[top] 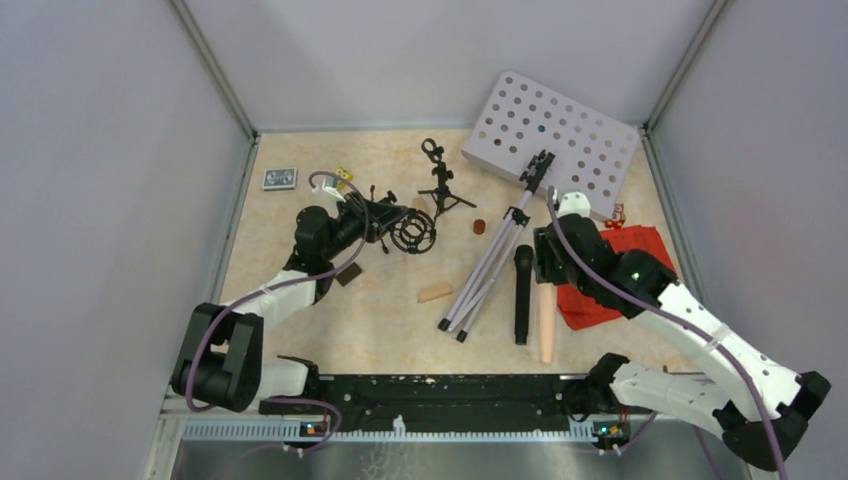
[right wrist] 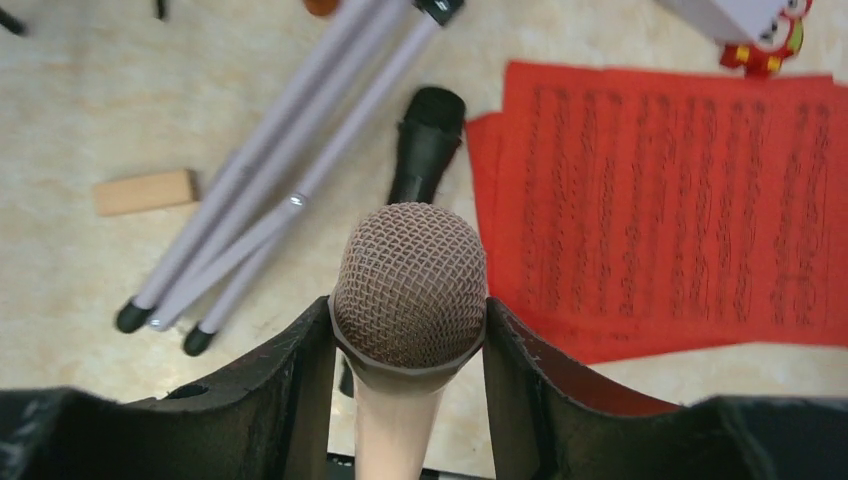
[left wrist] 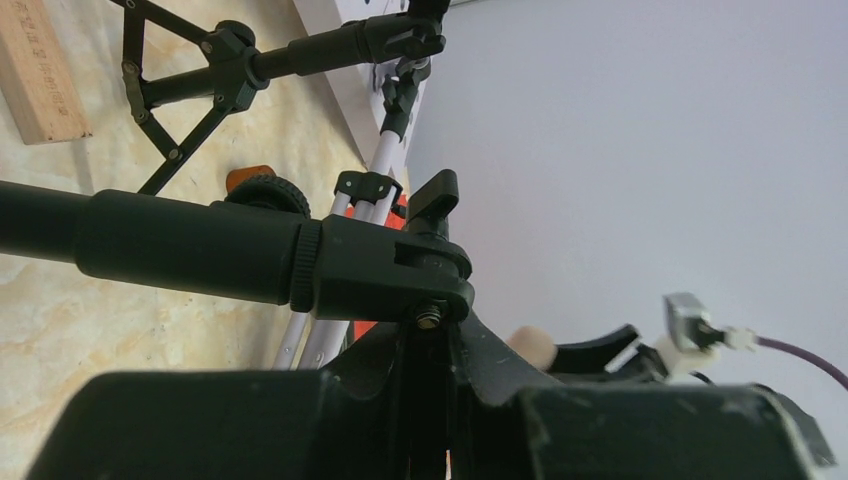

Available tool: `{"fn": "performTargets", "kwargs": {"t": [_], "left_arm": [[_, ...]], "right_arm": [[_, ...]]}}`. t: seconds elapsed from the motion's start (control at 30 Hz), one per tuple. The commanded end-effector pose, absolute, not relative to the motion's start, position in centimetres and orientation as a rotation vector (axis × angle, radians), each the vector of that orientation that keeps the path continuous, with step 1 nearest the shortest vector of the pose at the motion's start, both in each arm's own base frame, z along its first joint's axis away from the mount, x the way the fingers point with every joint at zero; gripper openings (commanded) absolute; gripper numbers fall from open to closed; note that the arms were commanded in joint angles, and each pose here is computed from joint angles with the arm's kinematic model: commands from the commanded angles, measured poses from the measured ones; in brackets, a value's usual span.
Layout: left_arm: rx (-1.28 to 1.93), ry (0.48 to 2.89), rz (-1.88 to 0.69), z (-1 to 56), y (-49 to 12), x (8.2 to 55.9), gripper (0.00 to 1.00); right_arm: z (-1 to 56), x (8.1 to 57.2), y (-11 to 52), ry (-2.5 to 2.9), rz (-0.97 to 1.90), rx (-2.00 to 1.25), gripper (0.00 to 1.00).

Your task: Pack up the instrument practice props

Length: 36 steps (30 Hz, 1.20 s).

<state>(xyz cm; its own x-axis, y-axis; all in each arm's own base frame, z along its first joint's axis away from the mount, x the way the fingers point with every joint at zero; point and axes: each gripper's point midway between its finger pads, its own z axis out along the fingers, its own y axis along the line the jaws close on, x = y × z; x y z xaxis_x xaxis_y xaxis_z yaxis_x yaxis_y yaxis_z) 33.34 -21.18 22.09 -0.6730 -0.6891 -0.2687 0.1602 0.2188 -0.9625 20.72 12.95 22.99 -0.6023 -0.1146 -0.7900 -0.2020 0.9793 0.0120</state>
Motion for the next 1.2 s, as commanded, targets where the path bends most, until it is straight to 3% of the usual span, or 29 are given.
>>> {"fn": "performTargets", "kwargs": {"t": [0.0, 0.57, 0.77, 0.9, 0.97, 1.17], "left_arm": [[-0.348, 1.69, -1.55, 25.7, -21.4, 33.7, 0.0], [-0.334, 1.703, -1.549, 26.1, -21.1, 33.0, 0.0], [-0.335, 1.701, -1.554, 26.2, -21.1, 33.0, 0.0], [-0.328, 1.699, -1.556, 26.3, -21.2, 32.9, 0.0], [-0.326, 1.703, -1.558, 26.2, -21.2, 32.9, 0.0], [-0.336, 1.701, -1.599, 25.8, -21.4, 32.8, 0.0]], "right_arm": [[19.1, 21.8, 11.1, 2.348, 0.132, -0.053, 0.0], [9.2, 29.4, 7.0, 2.536, 0.031, 0.101, 0.01], [6.3, 30.6, 8.7, 2.605, 0.139, 0.085, 0.2], [6.6, 31.4, 9.2, 2.577, 0.173, 0.082, 0.41], [7.3, 31.7, 9.1, 2.548, 0.171, 0.084, 0.58], [9.6, 31.8, 8.9, 2.487, 0.175, 0.081, 0.74]]}}
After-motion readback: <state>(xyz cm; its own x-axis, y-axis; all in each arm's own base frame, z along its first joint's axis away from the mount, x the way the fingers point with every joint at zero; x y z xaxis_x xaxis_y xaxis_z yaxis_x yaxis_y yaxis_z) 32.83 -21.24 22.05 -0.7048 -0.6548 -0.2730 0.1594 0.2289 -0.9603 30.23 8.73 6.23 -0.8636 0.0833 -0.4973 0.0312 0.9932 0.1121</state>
